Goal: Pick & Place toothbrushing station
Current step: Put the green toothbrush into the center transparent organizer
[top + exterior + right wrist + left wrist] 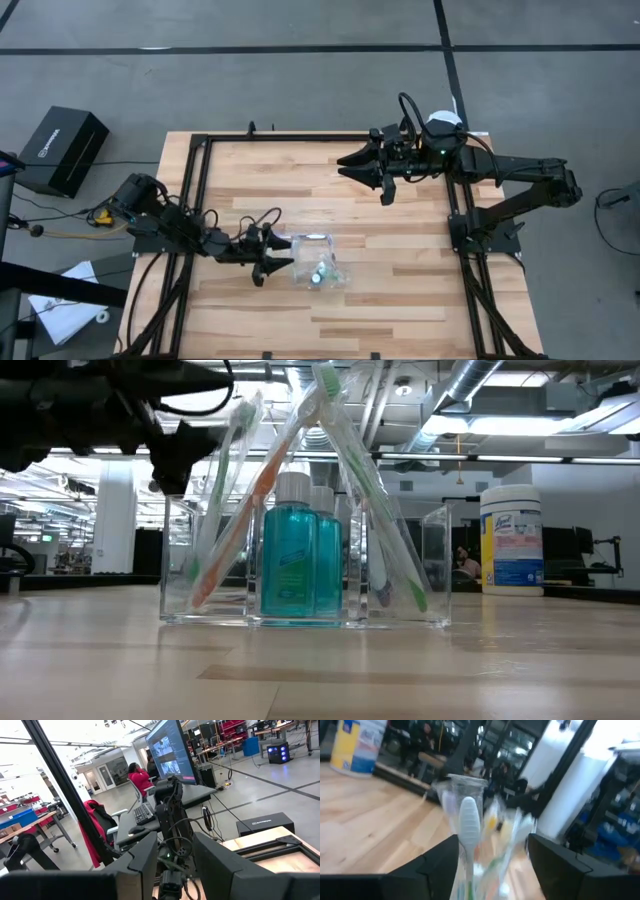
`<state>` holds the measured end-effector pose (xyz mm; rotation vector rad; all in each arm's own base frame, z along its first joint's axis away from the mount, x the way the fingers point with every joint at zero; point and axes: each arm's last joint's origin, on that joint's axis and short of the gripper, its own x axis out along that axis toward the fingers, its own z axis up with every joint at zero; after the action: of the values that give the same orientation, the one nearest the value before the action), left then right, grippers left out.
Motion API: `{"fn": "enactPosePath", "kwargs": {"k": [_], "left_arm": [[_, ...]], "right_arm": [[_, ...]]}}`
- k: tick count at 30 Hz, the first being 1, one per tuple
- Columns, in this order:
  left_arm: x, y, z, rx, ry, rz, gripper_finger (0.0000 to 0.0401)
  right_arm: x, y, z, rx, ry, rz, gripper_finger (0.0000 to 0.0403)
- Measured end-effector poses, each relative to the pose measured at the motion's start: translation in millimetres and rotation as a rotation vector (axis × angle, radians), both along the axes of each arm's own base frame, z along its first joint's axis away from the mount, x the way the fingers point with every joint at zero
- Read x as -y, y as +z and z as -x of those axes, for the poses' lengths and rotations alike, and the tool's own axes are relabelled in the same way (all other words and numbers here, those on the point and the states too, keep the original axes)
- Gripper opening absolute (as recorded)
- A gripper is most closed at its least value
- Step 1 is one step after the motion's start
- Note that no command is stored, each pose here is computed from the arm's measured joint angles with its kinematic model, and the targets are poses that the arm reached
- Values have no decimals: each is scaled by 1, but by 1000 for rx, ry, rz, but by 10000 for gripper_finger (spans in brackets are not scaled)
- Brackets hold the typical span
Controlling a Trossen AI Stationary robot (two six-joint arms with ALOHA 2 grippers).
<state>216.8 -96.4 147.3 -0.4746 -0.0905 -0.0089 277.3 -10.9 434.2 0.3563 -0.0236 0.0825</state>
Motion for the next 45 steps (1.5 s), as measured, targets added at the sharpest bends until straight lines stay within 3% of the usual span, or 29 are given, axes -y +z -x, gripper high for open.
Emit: {"fn": "enactPosePath", "kwargs": {"k": [11, 16, 19, 45], "left_arm": [[2, -6, 0, -55, -71, -8, 224], [4, -23, -2, -237, -140, 22, 222], [5, -24, -2, -256, -146, 36, 222], [-10, -32, 4, -297, 30, 11, 221]], "right_arm": [[0, 0, 0, -1, 0, 0, 118], [0, 0, 0, -1, 0, 1, 118], [0, 0, 0, 0, 0, 1, 118], [-5, 0, 0, 3, 20, 1, 118]]}}
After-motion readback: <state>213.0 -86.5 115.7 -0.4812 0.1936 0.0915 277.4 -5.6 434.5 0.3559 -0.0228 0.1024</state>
